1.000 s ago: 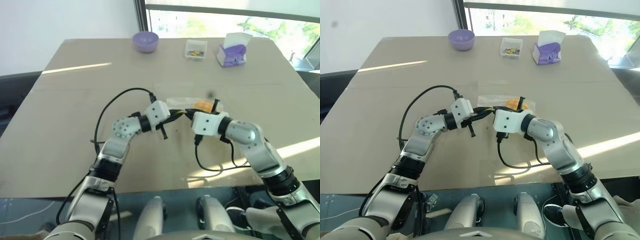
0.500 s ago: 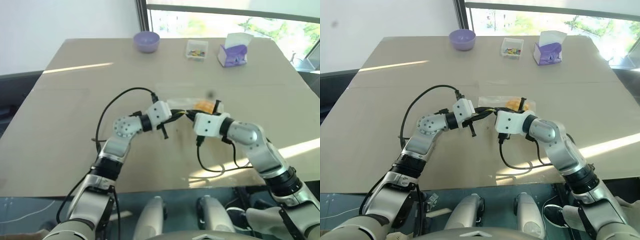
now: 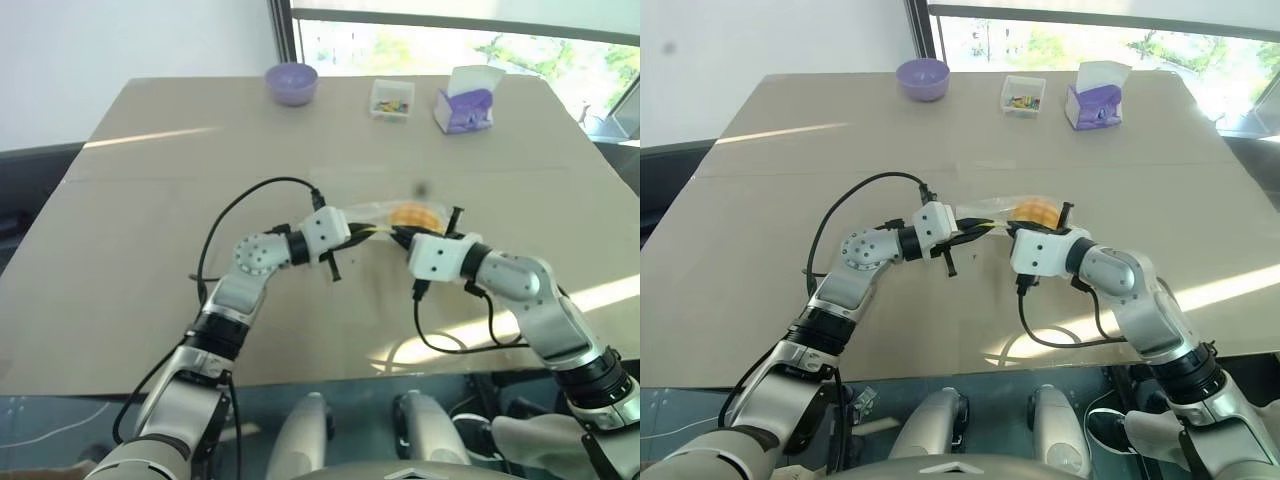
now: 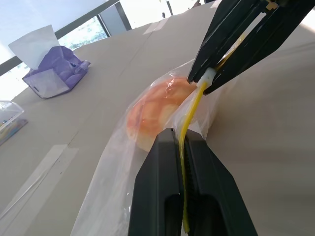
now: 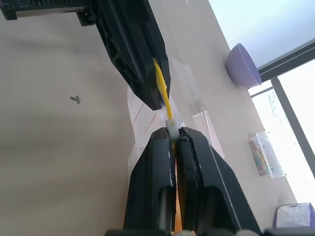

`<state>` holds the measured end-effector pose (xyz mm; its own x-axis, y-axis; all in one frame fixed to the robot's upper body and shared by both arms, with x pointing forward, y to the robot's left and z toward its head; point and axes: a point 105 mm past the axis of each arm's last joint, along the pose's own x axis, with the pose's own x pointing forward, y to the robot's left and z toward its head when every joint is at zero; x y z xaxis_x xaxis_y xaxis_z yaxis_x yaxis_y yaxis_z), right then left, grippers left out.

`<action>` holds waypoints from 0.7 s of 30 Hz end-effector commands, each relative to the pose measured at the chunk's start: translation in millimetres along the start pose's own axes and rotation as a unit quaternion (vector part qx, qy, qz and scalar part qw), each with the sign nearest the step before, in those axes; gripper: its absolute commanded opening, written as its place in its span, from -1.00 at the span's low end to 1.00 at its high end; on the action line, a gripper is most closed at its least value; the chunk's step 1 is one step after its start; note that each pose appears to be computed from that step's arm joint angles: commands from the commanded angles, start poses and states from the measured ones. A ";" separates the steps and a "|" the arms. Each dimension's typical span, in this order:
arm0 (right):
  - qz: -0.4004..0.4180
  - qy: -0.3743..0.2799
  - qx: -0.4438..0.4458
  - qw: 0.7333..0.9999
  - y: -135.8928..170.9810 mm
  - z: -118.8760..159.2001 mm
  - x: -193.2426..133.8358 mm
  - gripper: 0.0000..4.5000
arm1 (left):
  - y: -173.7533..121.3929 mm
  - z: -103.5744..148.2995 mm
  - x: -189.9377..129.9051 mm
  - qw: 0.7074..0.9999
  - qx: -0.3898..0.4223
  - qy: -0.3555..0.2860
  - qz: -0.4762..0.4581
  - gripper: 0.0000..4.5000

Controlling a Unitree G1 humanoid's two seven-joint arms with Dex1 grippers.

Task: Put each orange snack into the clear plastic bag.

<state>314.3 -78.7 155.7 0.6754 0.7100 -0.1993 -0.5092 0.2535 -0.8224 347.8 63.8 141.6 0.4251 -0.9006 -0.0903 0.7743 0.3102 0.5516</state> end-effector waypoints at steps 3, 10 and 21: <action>-0.059 0.082 -0.005 0.995 -29.4 -38.2 -28.4 -0.98 | 21.8 -6.2 -22.2 0.999 0.007 0.021 0.045 -1.00; -0.067 0.141 -0.005 0.988 -32.1 -70.5 -50.6 -0.98 | 22.8 -3.5 -29.0 0.999 0.004 0.013 0.045 -1.00; -0.069 0.203 -0.007 0.977 -32.1 -106.8 -78.5 -0.98 | 24.5 -4.0 -34.6 0.999 0.001 0.012 0.049 -1.00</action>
<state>325.8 -166.9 131.3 0.8140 0.4992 -0.2970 -0.4731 0.2730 -0.8377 345.9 77.0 136.9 0.4299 -0.8950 -0.1195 0.7829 0.3035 0.5431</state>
